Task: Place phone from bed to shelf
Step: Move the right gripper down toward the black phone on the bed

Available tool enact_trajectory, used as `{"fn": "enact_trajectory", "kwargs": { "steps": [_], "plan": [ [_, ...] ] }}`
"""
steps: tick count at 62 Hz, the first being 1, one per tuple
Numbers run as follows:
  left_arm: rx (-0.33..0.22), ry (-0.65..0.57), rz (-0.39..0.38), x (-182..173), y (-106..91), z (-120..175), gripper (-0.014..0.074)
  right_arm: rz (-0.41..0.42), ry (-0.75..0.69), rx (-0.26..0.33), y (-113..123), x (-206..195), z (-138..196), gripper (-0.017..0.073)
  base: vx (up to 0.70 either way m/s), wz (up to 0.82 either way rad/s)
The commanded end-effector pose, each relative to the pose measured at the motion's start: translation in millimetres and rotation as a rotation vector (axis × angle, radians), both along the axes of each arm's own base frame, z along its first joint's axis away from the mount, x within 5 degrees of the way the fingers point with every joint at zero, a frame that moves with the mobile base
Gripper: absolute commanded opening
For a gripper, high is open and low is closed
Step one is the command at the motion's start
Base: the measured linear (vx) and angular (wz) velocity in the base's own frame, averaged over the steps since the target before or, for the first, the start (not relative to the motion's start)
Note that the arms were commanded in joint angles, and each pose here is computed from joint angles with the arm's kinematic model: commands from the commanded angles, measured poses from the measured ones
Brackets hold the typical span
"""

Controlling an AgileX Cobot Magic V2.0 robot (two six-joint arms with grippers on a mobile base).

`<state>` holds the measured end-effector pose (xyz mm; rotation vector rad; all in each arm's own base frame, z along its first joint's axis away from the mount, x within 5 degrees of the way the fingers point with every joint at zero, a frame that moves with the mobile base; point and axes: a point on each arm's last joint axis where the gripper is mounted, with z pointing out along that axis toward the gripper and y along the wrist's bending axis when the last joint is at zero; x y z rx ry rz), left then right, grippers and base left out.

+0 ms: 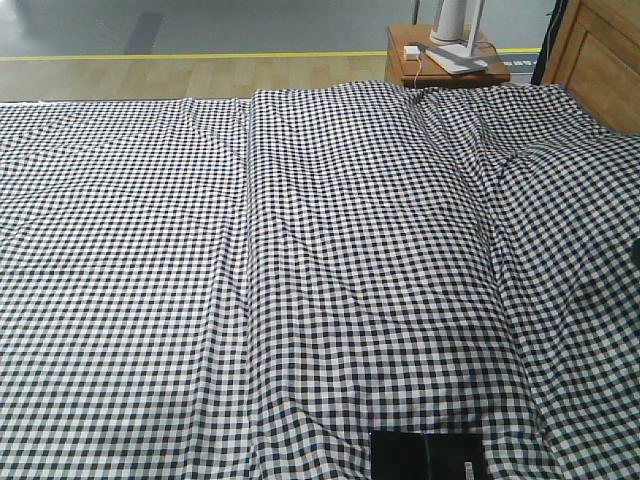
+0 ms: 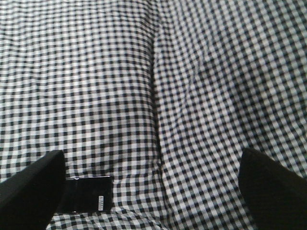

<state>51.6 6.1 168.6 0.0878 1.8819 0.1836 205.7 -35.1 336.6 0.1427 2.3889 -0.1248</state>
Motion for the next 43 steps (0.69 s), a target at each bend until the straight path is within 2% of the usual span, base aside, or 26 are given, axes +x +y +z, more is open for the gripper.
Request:
{"fn": "enact_trajectory", "kwargs": {
  "steps": [1,8,15,22,33,43],
  "plan": [
    [0.002,-0.076,-0.008,1.6,-0.7,5.2,0.0001,-0.057,-0.03,0.006,-16.3,17.0,16.3,0.0694,0.0,0.0],
    [0.002,-0.076,-0.008,1.6,-0.7,5.2,0.0001,-0.089,0.047,0.072,-38.6,40.2,5.2,0.0689,0.0,0.0],
    [0.002,-0.076,-0.008,1.6,-0.7,5.2,0.0001,-0.067,0.14,0.195,-59.3,64.2,-22.3,0.0684,0.0,0.0],
    [0.002,-0.076,-0.008,1.6,-0.7,5.2,0.0001,-0.018,0.204,0.298,-77.2,87.7,-57.9,0.0675,0.0,0.0],
    [0.002,-0.076,-0.008,1.6,-0.7,5.2,0.0001,-0.002,0.307,0.479,-101.4,116.9,-121.2,0.0662,0.0,0.0],
    [0.002,-0.076,-0.008,1.6,-0.7,5.2,0.0001,0.064,0.377,0.571,-108.6,131.2,-177.1,0.0652,0.0,0.0]
  ]
}}
